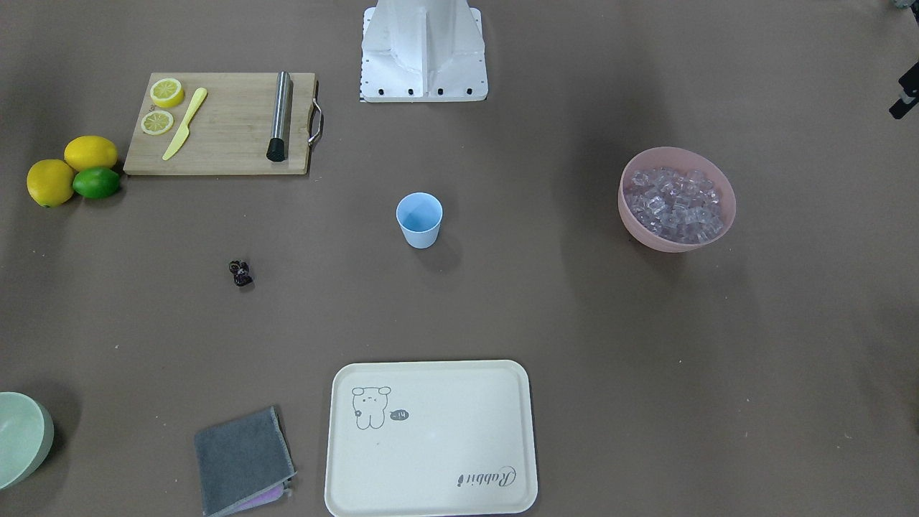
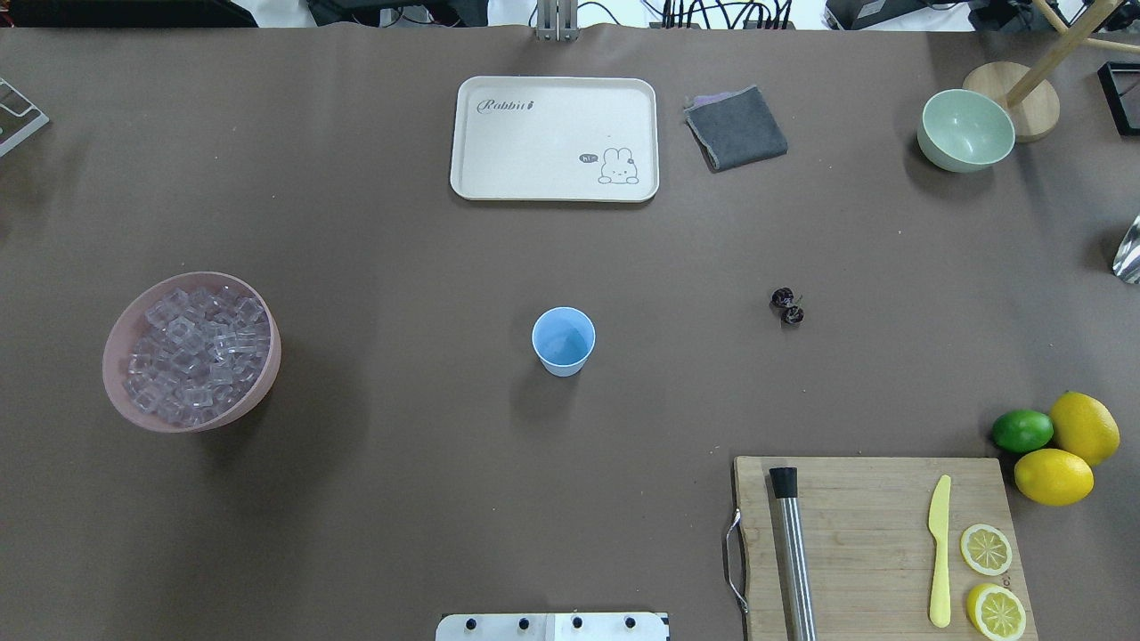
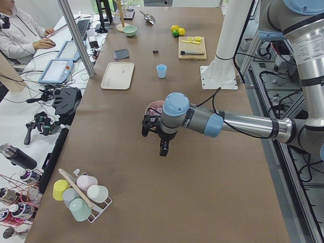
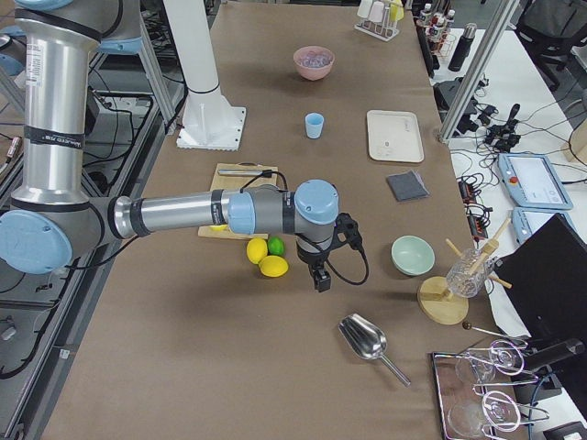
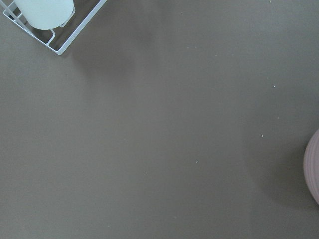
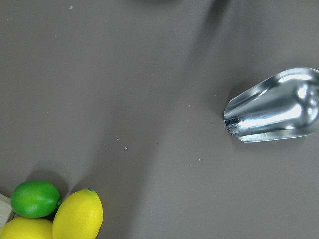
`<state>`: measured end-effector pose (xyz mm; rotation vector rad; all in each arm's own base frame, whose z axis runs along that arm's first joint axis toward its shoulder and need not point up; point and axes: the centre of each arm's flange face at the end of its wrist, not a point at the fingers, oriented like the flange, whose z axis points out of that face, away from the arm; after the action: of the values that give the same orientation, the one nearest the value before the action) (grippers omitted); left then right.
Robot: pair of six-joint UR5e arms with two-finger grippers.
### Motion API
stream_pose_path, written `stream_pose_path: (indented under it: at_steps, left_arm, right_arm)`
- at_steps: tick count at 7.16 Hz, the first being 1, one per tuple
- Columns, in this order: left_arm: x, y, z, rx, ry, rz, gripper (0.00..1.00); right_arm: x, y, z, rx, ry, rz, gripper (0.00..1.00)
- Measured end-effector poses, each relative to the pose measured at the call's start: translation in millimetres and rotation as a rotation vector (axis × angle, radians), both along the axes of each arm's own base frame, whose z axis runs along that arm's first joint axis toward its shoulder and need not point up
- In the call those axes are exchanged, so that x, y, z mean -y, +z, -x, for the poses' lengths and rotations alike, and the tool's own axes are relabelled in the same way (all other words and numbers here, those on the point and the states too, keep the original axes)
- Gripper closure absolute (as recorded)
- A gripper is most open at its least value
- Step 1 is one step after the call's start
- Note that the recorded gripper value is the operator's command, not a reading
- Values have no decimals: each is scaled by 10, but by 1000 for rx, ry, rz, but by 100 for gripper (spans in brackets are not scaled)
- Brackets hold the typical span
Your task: Put ice and cherries in cup
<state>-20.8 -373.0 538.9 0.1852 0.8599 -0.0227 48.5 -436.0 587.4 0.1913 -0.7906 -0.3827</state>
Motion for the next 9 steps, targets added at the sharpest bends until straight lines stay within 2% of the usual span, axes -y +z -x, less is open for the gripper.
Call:
stream_pose_path:
  at_steps: [3, 5, 7, 8, 9]
  left_arm:
    - [46, -296, -308, -38, 51, -184, 2]
    - [61, -413, -575, -35, 94, -252, 3]
    - [124, -572, -901, -34, 149, -316, 8]
    - [188, -696, -1099, -44, 181, -347, 19]
    - [246, -800, -1297, -38, 204, -379, 20]
  right_arm:
    - [1, 0, -3, -5, -5, -8, 0]
    - [-10, 19, -7, -10, -8, -7, 0]
    - [-13, 30, 33, -11, -18, -7, 0]
    - [-11, 36, 47, -11, -23, -10, 0]
    - [-10, 47, 54, -12, -26, -14, 0]
